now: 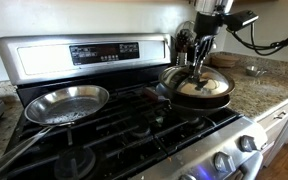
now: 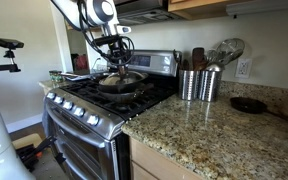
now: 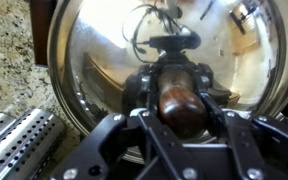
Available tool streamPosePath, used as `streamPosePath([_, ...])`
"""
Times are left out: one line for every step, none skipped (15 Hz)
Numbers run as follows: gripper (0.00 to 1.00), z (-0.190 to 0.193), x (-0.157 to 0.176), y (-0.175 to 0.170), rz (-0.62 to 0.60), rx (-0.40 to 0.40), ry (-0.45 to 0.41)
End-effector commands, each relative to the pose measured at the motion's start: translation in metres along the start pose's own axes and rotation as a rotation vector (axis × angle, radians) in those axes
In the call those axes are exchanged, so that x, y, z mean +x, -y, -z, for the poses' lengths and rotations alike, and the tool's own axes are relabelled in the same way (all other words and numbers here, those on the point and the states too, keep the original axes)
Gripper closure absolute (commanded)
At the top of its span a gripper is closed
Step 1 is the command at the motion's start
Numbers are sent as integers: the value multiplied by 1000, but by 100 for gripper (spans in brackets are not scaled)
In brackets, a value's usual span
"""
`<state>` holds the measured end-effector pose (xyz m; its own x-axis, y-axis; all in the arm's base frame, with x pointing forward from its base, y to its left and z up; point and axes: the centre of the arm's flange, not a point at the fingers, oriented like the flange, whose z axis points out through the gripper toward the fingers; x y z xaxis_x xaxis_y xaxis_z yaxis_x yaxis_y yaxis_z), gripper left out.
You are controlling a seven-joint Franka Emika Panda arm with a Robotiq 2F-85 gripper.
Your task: Uncover the pan
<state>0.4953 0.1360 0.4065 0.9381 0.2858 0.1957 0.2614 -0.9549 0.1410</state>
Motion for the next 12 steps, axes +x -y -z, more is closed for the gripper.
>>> streamPosePath([80, 52, -13, -31, -18, -11, -16])
streamPosePath([80, 60, -14, -39, -27, -11, -14])
streamPosePath([80, 66, -15, -52, -45, -15, -15])
streamPosePath([80, 71, -16, -63, -61, -17, -12])
streamPosePath([80, 74, -16, -77, -84, -21, -9])
streamPosePath([80, 74, -16, -92, -108, -22, -4])
streamPosePath([80, 74, -16, -107, -129, -20, -5])
streamPosePath([80, 72, -17, -124, -159, -19, 0])
streamPosePath([80, 68, -18, -142, -196, -16, 4])
streamPosePath([80, 66, -19, -156, -223, -8, 9])
streamPosePath([80, 61, -20, -172, -259, 0, 15])
streamPosePath([80, 56, -20, -186, -298, 6, 16])
